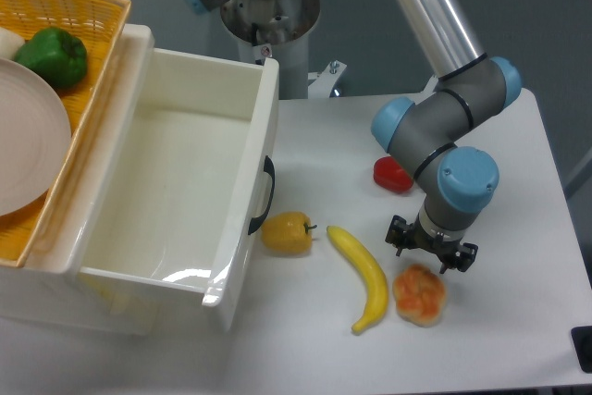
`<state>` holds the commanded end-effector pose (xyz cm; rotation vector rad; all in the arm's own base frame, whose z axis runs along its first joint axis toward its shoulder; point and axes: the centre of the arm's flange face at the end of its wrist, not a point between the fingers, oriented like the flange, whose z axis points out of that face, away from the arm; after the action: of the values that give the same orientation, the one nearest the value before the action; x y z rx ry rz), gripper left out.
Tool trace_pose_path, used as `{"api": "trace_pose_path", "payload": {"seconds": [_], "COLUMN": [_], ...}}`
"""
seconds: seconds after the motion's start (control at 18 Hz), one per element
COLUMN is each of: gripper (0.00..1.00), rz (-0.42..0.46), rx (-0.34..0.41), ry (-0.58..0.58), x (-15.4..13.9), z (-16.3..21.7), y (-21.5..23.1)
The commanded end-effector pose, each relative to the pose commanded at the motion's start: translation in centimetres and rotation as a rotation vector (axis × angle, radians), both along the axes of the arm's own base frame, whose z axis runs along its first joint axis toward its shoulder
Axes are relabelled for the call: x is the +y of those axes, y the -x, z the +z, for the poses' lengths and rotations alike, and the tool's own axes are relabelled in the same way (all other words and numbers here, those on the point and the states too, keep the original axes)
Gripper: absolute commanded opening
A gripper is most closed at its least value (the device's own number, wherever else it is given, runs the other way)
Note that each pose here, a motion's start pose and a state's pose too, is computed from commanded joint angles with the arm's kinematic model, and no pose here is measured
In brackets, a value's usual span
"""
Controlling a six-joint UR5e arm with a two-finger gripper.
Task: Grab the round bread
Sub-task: 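Lower the gripper down around the orange bread bun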
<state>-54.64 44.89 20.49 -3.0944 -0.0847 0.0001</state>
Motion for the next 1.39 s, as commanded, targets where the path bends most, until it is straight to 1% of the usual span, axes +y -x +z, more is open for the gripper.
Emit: {"api": "trace_pose_path", "payload": {"seconds": [0.22, 0.28, 0.39, 0.5, 0.61, 0.67, 0.72, 0.78, 1.22, 1.28, 1.33, 1.39], "gripper": [0.81, 0.78, 0.68, 0.50, 0.24, 0.14, 0.04, 0.00, 0.00, 0.14, 0.46, 0.57], "rz": [-0.008, -0.006, -0.003, -0.003, -0.006, -0.008, -0.005, -0.005, -0.003, -0.002, 0.000, 0.000], "rx": [-0.005, -0.003, -0.003, -0.007, 0.001, 0.004, 0.008, 0.008, 0.013, 0.013, 0.018, 0.021], "ry": [0.004, 0.004, 0.001, 0.004, -0.001, -0.002, -0.004, -0.004, -0.014, -0.016, -0.021, -0.022], "x": [0.6, 0.7, 0.8, 0.7, 0.7, 0.6, 0.6, 0.6, 0.5, 0.5, 0.6, 0.6], "z": [-0.7, -0.6, -0.4, -0.5, 0.2, 0.5, 0.8, 0.9, 1.9, 2.0, 2.2, 2.2], "y": [-0.2, -0.2, -0.4, -0.5, -0.6, -0.6, -0.6, -0.7, -0.9, -0.9, -0.7, -0.6]}}
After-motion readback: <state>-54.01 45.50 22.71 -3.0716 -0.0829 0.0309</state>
